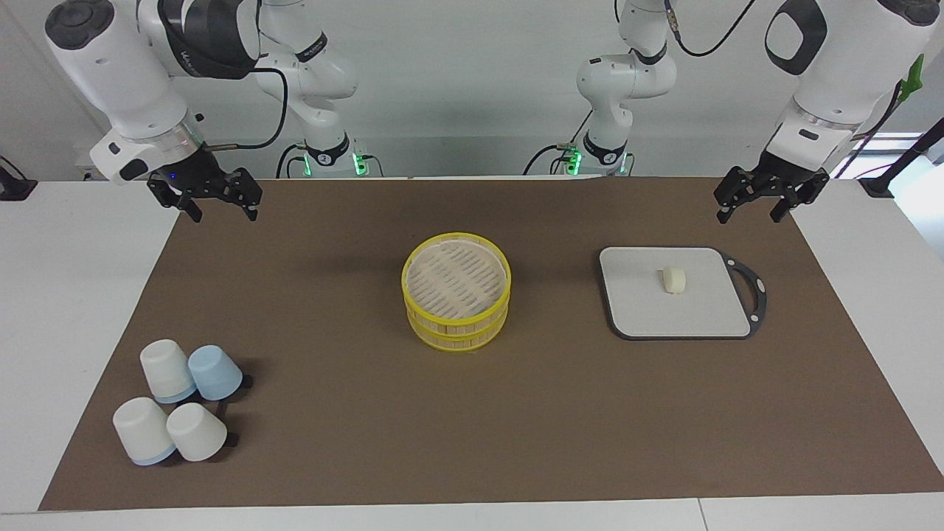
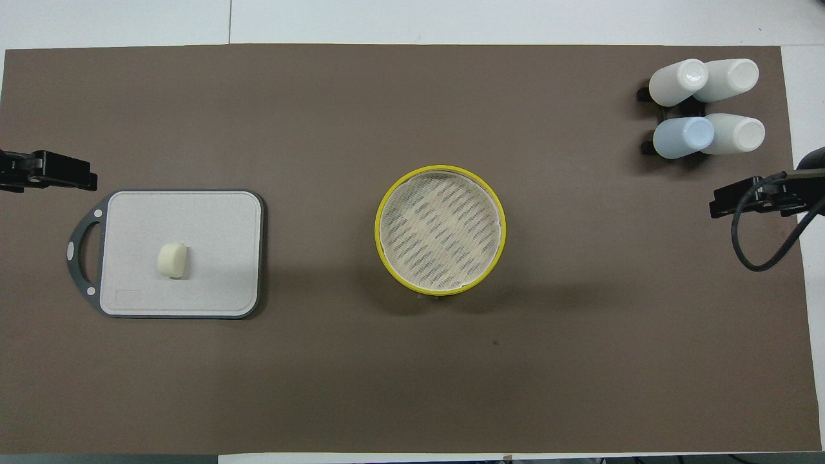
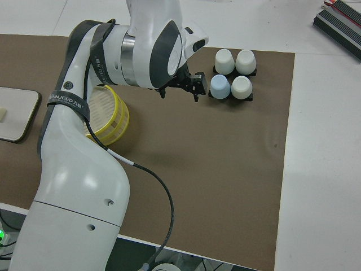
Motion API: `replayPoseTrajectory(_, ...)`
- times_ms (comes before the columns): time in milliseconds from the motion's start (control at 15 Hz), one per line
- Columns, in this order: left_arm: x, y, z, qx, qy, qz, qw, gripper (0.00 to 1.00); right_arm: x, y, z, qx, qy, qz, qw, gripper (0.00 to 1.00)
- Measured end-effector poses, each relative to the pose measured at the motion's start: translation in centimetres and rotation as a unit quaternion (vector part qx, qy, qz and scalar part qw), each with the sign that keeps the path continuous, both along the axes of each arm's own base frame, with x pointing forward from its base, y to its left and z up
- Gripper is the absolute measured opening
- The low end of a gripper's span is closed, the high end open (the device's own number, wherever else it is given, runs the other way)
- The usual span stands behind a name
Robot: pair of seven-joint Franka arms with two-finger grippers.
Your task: Place bun in steamer
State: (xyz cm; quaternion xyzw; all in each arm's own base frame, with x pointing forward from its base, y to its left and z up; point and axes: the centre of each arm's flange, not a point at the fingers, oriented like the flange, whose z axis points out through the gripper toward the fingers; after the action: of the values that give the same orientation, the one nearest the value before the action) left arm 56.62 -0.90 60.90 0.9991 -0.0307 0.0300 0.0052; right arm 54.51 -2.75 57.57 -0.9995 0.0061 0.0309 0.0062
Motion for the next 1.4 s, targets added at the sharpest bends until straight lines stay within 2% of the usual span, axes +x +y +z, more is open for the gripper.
replayPoseTrajectory(733,0.0,-0.2,-0.2,0.000,0.003,-0.002,1.000,1.00,0.0,0.0,0.0,-0.008,0.000,0.018,1.000,1.00)
replayPoseTrajectory(933,-0.3,-0.2,-0.7,0.000,0.014,0.000,1.000,1.00,0.0,0.6,0.0,-0.008,0.000,0.024,1.000,1.00)
replayPoseTrajectory(1133,-1.1,0.2,-3.0,0.000,0.029,0.005,1.000,1.00,0.3,3.2,0.1,-0.009,-0.009,0.037,0.999,1.00)
replayPoseTrajectory(1400,-1.5,0.5,-7.6,0.001,0.044,0.007,0.999,1.00,0.5,8.9,-0.4,-0.011,-0.015,0.024,1.000,1.00)
